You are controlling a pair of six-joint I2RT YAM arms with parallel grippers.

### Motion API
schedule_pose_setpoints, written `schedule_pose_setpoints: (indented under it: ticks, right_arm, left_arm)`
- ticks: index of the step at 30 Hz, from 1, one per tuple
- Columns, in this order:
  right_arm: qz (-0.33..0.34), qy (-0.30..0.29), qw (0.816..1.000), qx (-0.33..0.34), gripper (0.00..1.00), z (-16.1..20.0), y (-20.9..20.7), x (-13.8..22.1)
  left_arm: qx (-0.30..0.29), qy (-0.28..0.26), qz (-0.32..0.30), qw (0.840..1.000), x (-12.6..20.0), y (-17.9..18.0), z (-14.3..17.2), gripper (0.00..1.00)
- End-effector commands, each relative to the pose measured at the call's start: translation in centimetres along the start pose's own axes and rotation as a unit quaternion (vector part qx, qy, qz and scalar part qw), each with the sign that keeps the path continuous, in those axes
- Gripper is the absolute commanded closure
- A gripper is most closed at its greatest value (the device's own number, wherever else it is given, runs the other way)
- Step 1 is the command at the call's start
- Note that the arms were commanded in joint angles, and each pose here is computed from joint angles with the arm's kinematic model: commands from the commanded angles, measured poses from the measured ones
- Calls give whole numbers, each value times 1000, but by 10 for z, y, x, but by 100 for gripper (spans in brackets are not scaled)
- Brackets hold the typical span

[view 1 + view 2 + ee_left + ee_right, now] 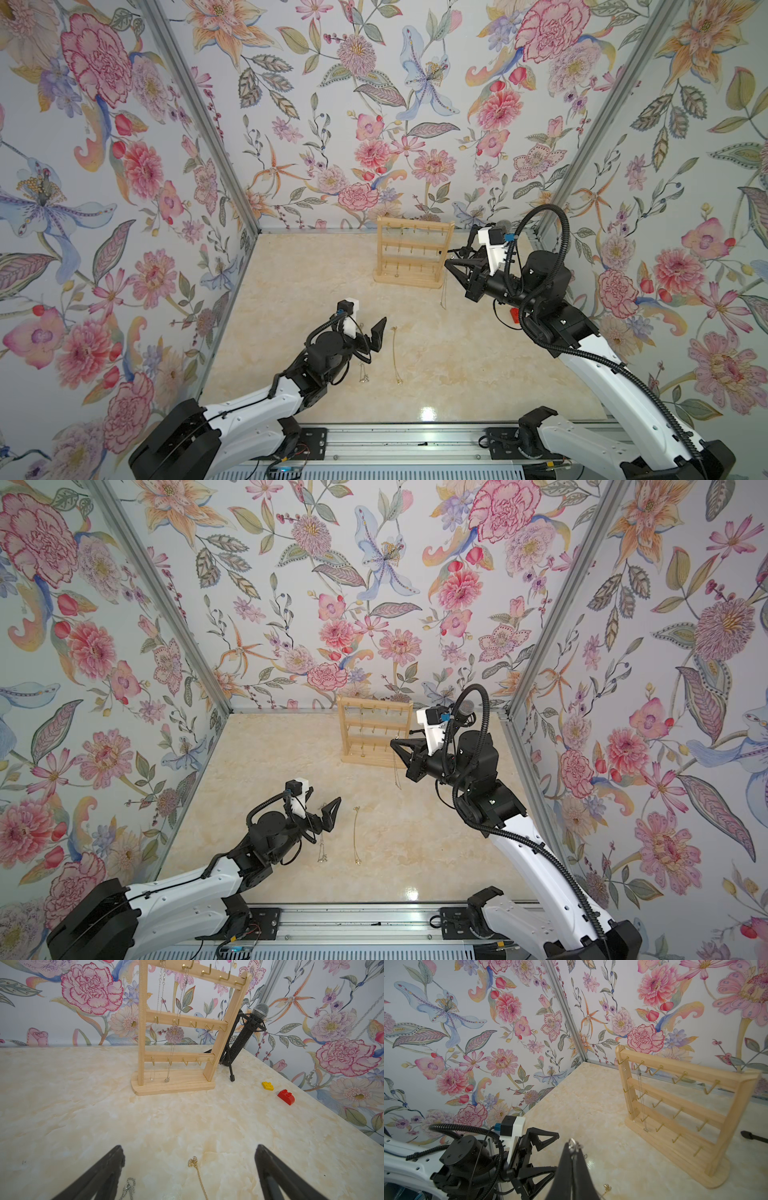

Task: Take the necklace off the jewelry display stand
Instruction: Take off the necklace from the stand.

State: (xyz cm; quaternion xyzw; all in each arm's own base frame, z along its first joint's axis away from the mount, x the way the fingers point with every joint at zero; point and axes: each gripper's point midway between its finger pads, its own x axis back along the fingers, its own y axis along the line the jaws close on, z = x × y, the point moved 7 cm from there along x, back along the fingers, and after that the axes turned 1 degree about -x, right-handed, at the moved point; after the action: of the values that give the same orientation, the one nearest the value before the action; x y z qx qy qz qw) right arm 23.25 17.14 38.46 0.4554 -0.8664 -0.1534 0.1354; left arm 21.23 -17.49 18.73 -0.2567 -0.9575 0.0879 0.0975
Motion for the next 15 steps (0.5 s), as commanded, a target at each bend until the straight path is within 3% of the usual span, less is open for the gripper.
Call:
schedule_pose_setpoints:
  ticks: [1,15]
  right_arm:
    - [-30,23,999,0,100,12,8,8]
    - [-115,83,990,-12,100,59,30,17]
  left_arm:
    - [12,-29,13,999,2,-1,-6,1]
    - [23,-55,19,998,11,1,-9,1]
